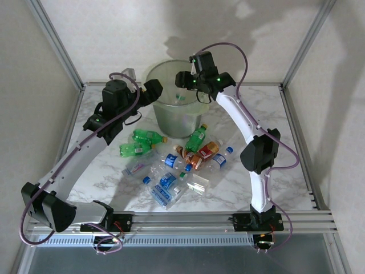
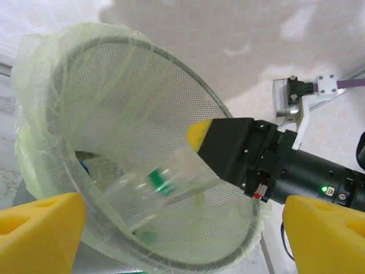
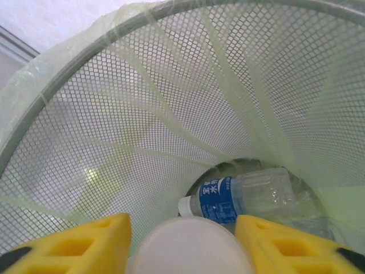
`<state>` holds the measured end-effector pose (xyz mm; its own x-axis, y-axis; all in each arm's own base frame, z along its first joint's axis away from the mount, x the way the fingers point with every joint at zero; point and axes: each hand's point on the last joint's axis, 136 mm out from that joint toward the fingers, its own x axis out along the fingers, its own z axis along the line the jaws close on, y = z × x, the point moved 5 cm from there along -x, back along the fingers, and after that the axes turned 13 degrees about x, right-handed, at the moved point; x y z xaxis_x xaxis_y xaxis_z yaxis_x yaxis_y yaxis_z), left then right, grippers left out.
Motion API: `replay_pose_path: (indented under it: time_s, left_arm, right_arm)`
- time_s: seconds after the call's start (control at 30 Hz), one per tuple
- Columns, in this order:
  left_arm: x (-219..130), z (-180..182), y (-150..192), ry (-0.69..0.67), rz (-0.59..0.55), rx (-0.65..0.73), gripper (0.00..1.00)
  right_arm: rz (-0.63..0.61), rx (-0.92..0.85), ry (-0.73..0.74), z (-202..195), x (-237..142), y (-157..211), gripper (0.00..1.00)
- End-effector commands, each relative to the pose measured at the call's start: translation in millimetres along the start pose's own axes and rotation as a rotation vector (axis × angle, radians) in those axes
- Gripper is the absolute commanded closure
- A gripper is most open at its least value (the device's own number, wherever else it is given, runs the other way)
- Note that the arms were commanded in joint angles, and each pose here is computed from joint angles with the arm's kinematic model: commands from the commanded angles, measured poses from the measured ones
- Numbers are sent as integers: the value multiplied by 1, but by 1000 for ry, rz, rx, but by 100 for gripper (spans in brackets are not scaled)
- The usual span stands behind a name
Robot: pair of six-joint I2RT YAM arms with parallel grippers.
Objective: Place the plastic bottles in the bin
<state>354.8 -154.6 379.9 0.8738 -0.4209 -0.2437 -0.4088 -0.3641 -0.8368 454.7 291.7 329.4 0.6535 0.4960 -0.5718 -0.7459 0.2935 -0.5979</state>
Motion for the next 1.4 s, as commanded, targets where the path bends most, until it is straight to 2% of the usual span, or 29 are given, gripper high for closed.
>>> replay_pose_path:
  time_s: [0.0,0.1,0.23,0.37,0.5,0.6,0.77,0.87,1.07,1.37]
  left_arm:
    - [-4,1,-3,16,-11,-11,11]
    - [-5,0,-5,14,-16,-9,11]
    - [-12,2,-12,-9,-47,2,10]
    - [-18,6,-16,-25,-71,-8,10]
    - [-21,3,-17,3,-78,-20,11]
    - [-24,0,-17,39,-87,-31,11]
    - [-25,-8,-20,92,-101,-33,13]
    - [-23,-9,-19,105,-95,-33,14]
    - [-21,-9,-15,118,-86,-41,15]
    - [-19,-7,-11,124,-80,-46,15]
  right_arm:
    - [-96,-7,-52,27,-46,-22,33]
    - [-160,-10,-44,33,-71,-33,28]
    - [-274,-6,14,29,-112,-46,26]
    - [-406,31,155,2,-155,-46,23]
    - [-453,109,288,-41,-182,-22,19]
    - [-413,193,369,-80,-188,7,18]
    - [-227,392,439,-153,-172,70,21]
    - [-129,482,461,-181,-159,106,24]
    - [8,581,497,-211,-135,160,28]
    - [130,680,499,-232,-105,203,32]
